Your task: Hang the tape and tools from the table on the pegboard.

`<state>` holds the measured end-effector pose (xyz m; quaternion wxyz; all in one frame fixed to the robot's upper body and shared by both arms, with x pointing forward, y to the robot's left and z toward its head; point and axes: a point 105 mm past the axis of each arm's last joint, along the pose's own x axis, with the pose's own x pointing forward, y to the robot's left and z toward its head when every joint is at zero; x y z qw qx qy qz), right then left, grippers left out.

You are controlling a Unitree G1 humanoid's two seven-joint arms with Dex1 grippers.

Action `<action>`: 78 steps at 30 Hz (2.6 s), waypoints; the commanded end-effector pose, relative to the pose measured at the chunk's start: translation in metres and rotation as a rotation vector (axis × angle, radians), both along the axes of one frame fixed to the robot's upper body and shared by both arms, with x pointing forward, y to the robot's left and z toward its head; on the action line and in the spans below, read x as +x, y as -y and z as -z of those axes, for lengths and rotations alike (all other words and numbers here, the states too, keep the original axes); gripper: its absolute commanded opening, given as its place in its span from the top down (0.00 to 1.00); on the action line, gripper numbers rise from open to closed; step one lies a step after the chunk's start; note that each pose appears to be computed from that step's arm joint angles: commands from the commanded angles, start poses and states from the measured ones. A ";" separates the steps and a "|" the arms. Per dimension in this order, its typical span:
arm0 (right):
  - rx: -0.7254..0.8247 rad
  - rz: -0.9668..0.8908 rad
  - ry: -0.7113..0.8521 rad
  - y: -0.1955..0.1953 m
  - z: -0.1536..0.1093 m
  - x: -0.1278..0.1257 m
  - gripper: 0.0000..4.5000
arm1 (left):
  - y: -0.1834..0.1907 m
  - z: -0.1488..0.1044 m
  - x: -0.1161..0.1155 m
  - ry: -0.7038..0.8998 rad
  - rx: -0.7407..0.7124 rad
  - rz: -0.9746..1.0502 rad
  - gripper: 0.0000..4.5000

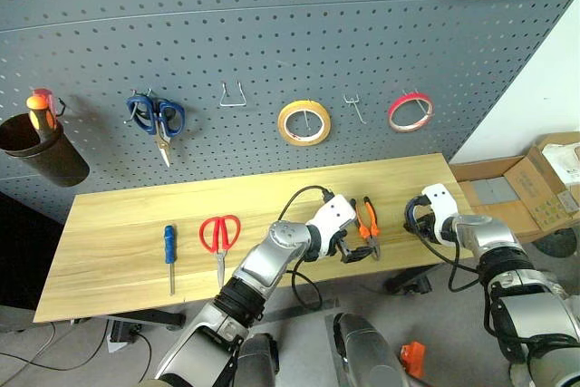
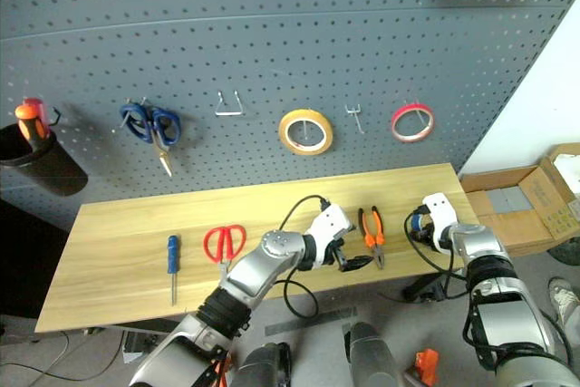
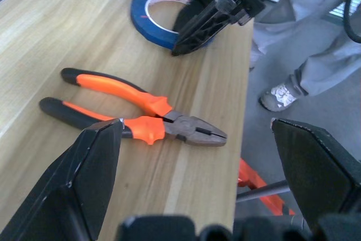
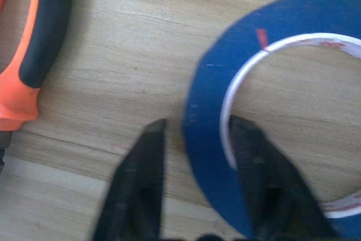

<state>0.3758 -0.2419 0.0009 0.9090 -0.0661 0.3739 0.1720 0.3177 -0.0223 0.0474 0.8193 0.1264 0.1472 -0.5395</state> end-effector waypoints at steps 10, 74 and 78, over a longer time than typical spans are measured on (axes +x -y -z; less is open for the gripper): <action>-0.129 -0.019 0.140 0.013 -0.019 0.011 0.92 | 0.007 -0.033 0.012 0.133 -0.090 -0.020 0.00; -0.126 -0.546 0.740 -0.152 -0.107 0.028 0.01 | -0.114 -0.091 -0.019 0.116 -0.385 -0.514 0.00; -0.144 -0.465 0.648 -0.128 -0.086 0.003 0.01 | -0.107 -0.072 -0.036 0.081 -0.341 -0.471 0.00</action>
